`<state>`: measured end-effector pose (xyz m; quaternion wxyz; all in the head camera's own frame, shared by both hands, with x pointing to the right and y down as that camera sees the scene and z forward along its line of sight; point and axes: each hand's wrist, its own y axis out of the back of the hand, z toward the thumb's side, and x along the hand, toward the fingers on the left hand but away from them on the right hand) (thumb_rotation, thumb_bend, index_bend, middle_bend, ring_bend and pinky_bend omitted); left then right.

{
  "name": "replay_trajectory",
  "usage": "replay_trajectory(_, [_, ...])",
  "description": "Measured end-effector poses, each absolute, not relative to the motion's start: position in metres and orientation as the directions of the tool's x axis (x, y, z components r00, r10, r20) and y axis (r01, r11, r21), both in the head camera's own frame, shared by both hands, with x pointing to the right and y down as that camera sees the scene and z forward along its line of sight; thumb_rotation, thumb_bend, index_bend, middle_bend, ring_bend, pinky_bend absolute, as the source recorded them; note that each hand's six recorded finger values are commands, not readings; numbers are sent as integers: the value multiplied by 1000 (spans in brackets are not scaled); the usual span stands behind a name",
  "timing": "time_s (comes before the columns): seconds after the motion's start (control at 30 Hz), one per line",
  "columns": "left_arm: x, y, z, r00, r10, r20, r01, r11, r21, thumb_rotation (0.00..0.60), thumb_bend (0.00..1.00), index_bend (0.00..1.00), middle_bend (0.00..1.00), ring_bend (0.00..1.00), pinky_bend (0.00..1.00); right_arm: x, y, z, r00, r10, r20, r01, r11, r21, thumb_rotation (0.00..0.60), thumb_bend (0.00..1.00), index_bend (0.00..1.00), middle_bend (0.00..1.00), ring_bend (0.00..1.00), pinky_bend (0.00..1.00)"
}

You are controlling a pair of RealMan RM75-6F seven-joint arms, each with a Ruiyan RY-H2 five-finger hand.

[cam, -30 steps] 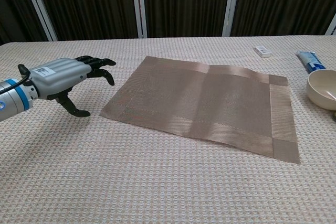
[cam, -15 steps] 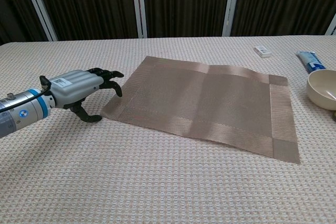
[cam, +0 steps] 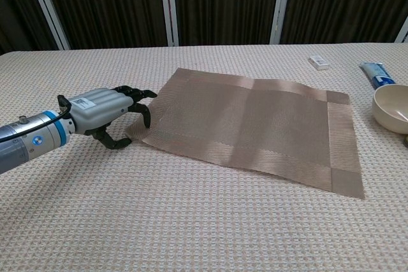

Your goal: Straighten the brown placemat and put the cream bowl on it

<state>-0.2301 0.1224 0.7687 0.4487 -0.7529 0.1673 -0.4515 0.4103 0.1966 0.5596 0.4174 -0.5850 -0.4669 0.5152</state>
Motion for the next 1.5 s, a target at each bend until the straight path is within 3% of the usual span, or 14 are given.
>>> replay_trajectory(0.23, [-222, 125, 769, 548, -651, 525, 141, -548, -825, 600, 513, 448, 0, 0, 0, 409, 197, 557, 45, 977, -208, 122, -212, -970, 600, 0, 0, 0, 0, 0])
replay_trajectory(0.63, [-211, 134, 763, 582, -643, 498, 125, -534, -836, 600, 523, 647, 0, 0, 0, 407, 198, 554, 59, 978, -201, 138, -207, -968, 600, 0, 0, 0, 0, 0])
replay_trajectory(0.87, [-200, 146, 751, 633, -619, 464, 96, -533, -841, 600, 541, 680, 0, 0, 0, 404, 200, 552, 73, 978, -197, 141, -206, -968, 600, 0, 0, 0, 0, 0])
replay_trajectory(1.07, [-185, 169, 728, 723, -553, 413, 69, -537, -841, 600, 554, 683, 0, 0, 0, 402, 201, 551, 79, 978, -193, 141, -203, -969, 600, 0, 0, 0, 0, 0])
replay_trajectory(1.3, [-176, 206, 696, 831, -428, 355, 90, -526, -846, 600, 555, 696, 0, 0, 0, 399, 203, 551, 85, 978, -192, 137, -202, -970, 600, 0, 0, 0, 0, 0])
replay_trajectory(1.5, [-177, 229, 676, 875, -349, 334, 121, -511, -851, 600, 558, 700, 0, 0, 0, 397, 204, 550, 91, 978, -190, 137, -201, -970, 600, 0, 0, 0, 0, 0])
